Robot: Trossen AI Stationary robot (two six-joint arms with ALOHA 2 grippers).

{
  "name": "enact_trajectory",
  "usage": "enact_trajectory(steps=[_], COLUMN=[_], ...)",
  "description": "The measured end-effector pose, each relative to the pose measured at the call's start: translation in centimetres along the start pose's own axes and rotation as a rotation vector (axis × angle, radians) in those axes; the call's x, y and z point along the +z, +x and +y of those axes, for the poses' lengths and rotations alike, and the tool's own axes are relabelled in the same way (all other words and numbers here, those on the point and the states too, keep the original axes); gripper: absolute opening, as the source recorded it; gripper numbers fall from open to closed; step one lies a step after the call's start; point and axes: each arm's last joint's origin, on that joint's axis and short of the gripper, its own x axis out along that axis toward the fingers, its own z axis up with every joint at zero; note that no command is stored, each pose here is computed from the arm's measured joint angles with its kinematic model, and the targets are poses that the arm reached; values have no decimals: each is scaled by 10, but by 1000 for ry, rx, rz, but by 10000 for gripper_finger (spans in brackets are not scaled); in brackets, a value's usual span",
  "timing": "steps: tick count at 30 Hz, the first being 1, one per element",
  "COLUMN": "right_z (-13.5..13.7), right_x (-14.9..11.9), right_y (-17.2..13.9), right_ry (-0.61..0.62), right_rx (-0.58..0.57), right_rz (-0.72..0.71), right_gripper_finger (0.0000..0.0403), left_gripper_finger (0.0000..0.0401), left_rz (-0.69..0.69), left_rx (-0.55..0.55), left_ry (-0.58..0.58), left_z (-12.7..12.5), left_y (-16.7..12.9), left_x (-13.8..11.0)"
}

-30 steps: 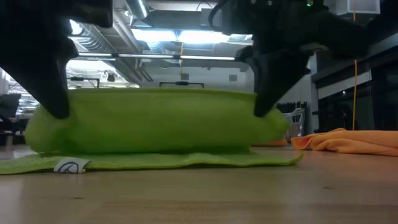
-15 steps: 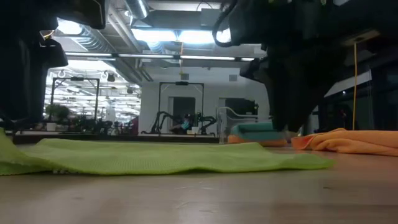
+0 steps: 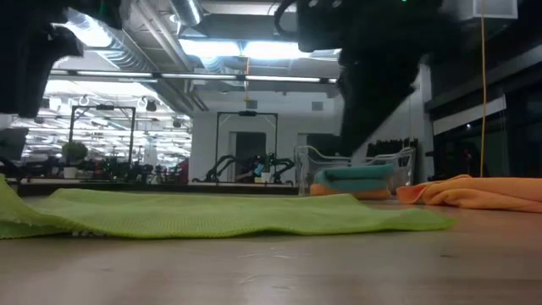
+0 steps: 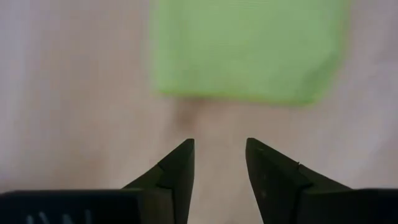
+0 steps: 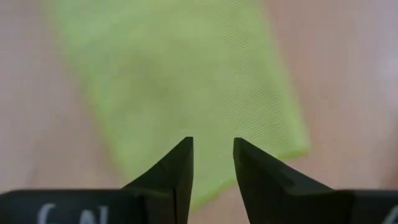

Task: Fold microfiber towels
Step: Fold the green microfiber cloth

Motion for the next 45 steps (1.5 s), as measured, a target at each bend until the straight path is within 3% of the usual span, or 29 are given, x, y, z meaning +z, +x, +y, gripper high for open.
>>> enact_trajectory(steps=[4, 12, 15, 20, 32, 36, 42, 45], right_z=[2, 10, 11, 20, 43, 28, -11, -31], right_x=[-1, 4, 1, 0, 28, 37, 55, 57], right_y=[8, 40, 57, 91, 140, 149, 161, 167], right_ry=[142, 416, 464, 474, 482, 300, -173, -319], right_rx=[-136, 66, 32, -32, -76, -58, 314, 443], right_rz=[-152, -580, -712, -719, -737, -718, -656, -629], right_gripper_finger=[116, 116, 116, 116, 116, 116, 116, 116], left_gripper_finger=[136, 136, 136, 136, 136, 136, 136, 136], left_rz=[-77, -288, -346, -373, -402, -402, -403, -403], left_rx=[123, 222, 251, 262, 246, 245, 244, 242], left_ry=[6, 0, -17, -18, -29, -29, -29, -26], left_z=[17, 23, 24, 24, 22, 22, 21, 21], left_y=[-14, -20, -21, -22, -22, -22, -22, -22], left_x=[-3, 2, 3, 4, 6, 6, 6, 5])
